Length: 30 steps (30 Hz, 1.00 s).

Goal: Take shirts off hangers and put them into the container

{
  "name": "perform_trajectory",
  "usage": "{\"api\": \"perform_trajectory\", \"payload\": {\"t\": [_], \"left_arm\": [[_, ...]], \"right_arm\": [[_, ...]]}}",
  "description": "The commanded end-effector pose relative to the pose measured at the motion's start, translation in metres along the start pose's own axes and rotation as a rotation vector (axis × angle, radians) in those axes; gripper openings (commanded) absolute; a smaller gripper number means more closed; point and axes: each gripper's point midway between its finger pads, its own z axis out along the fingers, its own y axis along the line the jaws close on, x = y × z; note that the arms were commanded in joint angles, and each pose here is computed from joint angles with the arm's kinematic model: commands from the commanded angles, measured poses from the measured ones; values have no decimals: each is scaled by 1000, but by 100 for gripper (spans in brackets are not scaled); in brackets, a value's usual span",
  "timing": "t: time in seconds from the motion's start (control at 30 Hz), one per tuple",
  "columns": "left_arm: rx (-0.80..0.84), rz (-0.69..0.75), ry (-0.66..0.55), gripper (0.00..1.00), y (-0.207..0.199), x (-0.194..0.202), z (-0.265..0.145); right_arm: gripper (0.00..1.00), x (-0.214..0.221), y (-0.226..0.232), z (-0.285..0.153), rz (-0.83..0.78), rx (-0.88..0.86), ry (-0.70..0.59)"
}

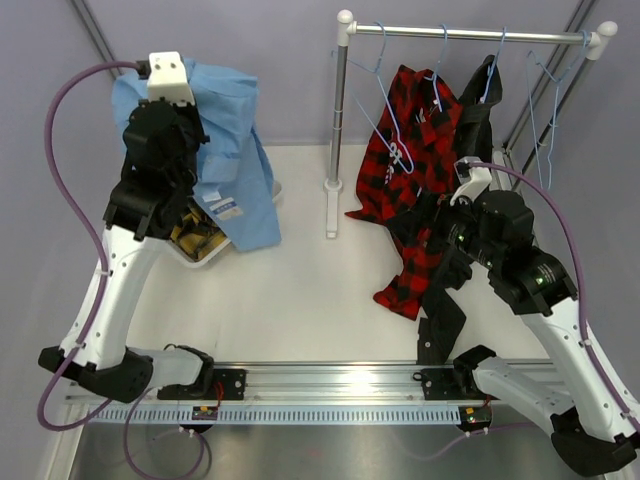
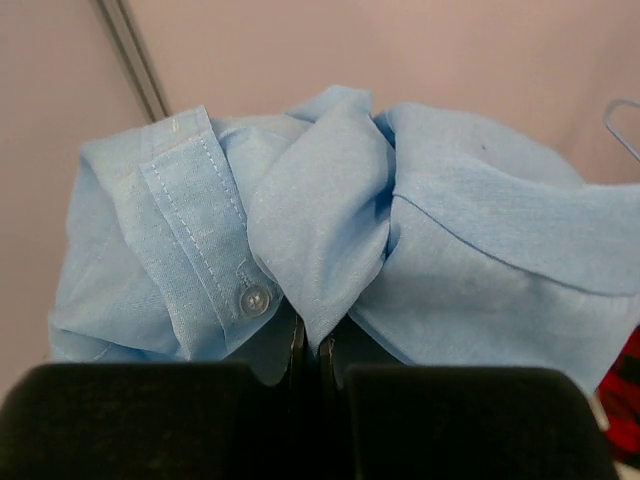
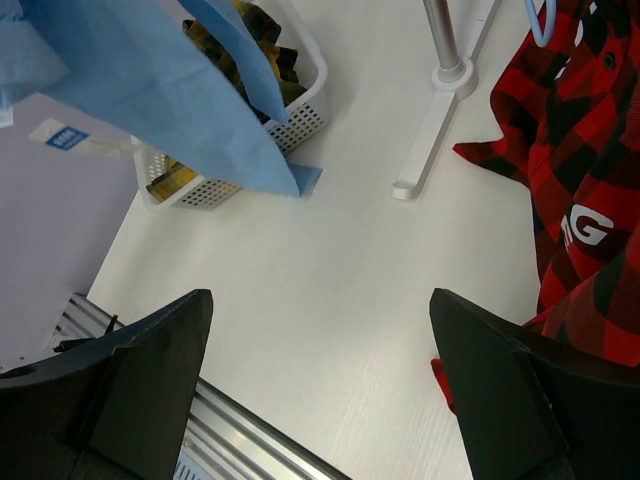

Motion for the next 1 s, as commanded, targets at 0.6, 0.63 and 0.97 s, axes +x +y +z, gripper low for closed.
{"api": "perform_trajectory", "payload": {"t": [0.6,0.63,0.97], "left_arm": [[-224,-103,-480,0,84,-172,-1],[-225,-100,-480,0,83,-172,1],[-187,-67,-258,0,61,-65,44]], "right_arm": [[99,-1,19,21,-31,-111,56],[99,-2,20,21,-39,-117,58],[100,2,18,22,-70,-124,58]]}}
